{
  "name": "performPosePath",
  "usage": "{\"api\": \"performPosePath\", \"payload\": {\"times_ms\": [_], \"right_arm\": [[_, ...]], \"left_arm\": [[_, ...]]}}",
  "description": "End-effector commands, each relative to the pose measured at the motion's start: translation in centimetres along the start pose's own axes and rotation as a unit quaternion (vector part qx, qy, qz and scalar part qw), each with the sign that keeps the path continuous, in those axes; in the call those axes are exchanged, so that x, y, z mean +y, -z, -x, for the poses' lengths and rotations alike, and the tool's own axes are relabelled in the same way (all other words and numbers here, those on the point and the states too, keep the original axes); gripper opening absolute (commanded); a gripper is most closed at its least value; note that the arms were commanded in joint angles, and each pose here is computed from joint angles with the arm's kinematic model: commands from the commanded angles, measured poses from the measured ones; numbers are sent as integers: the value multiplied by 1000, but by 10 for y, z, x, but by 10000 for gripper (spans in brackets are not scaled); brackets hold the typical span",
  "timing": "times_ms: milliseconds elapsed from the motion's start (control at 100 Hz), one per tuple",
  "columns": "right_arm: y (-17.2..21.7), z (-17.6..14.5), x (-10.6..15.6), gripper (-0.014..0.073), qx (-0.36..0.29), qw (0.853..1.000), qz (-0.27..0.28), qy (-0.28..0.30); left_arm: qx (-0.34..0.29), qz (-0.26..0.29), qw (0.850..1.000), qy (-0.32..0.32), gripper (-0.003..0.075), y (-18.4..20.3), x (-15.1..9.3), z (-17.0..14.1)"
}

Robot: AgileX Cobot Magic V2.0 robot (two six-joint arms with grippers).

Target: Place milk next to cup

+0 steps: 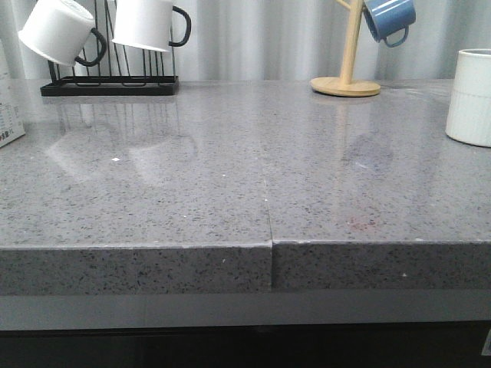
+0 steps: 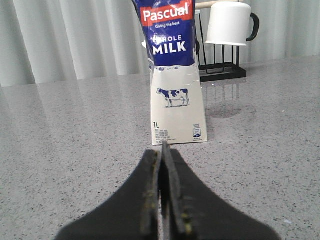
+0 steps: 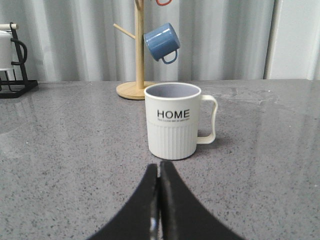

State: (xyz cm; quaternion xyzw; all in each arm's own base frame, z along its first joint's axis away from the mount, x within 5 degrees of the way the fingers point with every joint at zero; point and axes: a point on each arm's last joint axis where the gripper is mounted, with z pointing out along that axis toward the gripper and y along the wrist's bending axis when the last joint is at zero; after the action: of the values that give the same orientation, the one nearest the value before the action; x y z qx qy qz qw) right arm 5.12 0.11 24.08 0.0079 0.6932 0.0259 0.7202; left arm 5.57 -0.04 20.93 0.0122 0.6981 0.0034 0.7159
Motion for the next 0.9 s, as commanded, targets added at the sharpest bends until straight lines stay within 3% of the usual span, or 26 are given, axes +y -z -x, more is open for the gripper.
{"api": "performPosePath", "payload": {"times_ms": [0, 270, 550, 650, 820, 890], "right_arm": [[-5, 32, 1, -122, -2, 1000, -1, -1], [-47, 64, 3, -122, 127, 992, -10, -1], [-77, 59, 3, -106, 149, 989, -10, -1], [-78, 59, 3, 10, 148, 989, -9, -1], [-79, 61, 3, 383, 135, 991, -8, 0], [-80, 65, 3, 463, 116, 993, -7, -1]], "left_arm": [[-34, -5, 999, 5, -20, 1, -1, -8], [-34, -5, 999, 5, -21, 1, -1, -8], [-34, -5, 999, 5, -20, 1, -1, -8], [-34, -5, 999, 5, -21, 1, -1, -8], [-34, -5, 999, 5, -21, 1, -1, -8], [-34, -5, 999, 5, -21, 1, -1, -8]]}}
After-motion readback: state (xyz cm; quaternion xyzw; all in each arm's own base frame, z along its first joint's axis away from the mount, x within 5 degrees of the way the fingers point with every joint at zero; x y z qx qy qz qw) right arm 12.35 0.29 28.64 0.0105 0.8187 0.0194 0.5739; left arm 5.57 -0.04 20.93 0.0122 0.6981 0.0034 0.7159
